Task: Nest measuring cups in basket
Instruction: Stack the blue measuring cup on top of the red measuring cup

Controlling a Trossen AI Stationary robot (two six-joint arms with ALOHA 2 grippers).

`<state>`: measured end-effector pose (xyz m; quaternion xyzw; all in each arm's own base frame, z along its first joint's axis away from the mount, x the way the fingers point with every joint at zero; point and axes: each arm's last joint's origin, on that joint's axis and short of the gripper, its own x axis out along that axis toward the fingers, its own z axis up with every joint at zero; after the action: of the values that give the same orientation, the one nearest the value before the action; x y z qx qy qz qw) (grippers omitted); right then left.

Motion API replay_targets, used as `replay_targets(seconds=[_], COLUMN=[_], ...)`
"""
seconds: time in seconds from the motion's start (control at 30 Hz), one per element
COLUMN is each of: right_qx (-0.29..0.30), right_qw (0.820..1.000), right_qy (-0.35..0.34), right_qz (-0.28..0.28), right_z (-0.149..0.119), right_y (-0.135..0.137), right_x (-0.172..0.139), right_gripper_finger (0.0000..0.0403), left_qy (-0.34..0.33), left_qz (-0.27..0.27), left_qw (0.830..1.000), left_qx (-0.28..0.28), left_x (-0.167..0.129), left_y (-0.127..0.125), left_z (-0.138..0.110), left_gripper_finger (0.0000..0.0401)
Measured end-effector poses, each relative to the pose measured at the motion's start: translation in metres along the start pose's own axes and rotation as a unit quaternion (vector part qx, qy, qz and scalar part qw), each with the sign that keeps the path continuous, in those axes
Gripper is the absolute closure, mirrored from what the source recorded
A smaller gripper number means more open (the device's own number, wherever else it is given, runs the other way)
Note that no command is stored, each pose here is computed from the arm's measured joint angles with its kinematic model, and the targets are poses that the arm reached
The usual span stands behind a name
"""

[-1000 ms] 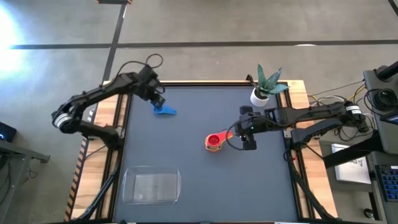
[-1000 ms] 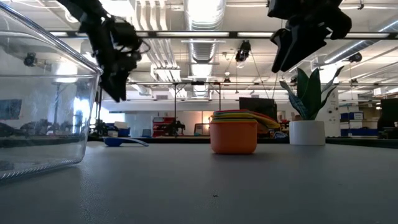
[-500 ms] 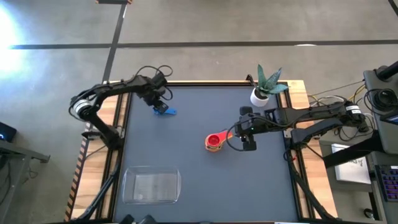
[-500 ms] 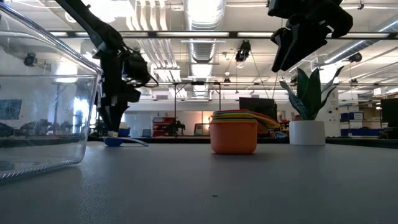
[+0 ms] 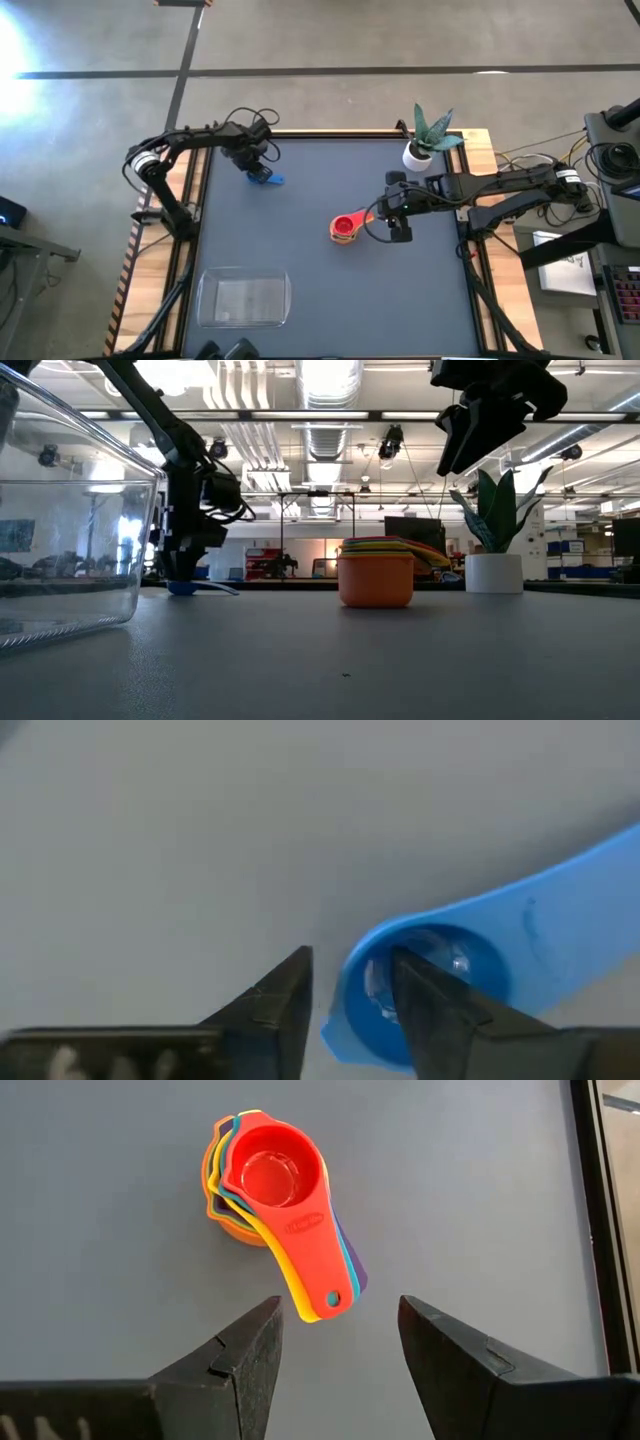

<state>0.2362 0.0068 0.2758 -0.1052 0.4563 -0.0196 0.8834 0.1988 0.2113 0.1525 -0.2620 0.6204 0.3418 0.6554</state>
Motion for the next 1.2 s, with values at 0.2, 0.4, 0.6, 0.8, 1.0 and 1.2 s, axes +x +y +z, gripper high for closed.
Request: replay_targets(seconds=[0.2, 0.4, 0.6, 0.8, 1.0, 1.2], right_qx=[0.000, -0.006, -0.027, -0.043, -0.027, -0.007], right_qw=[1.000, 1.000, 0.998, 0.989, 0.986, 0.980], right_qy=[0.000, 0.000, 0.017, 0.011, -0.044, -0.111], right_qz=[0.000, 0.000, -0.062, -0.140, -0.157, -0.165], right_z=[0.000, 0.000, -0.003, -0.006, -0.015, -0.030], right_y=[0.000, 0.000, -0.004, -0.010, -0.015, -0.019], right_x=[0.000, 0.000, -0.004, -0.019, -0.053, -0.092], right_gripper_finger=[0.0216, 0.0216, 0.0216, 0.0216, 0.0216, 0.0216], left_qy=[0.003, 0.001, -0.038, -0.096, -0.147, -0.149], left_qz=[-0.060, -0.106, -0.183, -0.256, -0.286, -0.307], left_qw=[0.998, 0.993, 0.981, 0.961, 0.946, 0.939], left_qx=[-0.030, -0.056, -0.042, -0.035, -0.034, -0.042], left_x=[-0.002, -0.017, -0.074, -0.149, -0.198, -0.207], left_y=[-0.003, -0.014, -0.052, -0.116, -0.183, -0.242], left_z=[-0.001, 0.003, 0.007, 0.001, -0.007, -0.001], left_gripper_finger=[0.0391, 0.0399, 0.0400, 0.0400, 0.0400, 0.0401])
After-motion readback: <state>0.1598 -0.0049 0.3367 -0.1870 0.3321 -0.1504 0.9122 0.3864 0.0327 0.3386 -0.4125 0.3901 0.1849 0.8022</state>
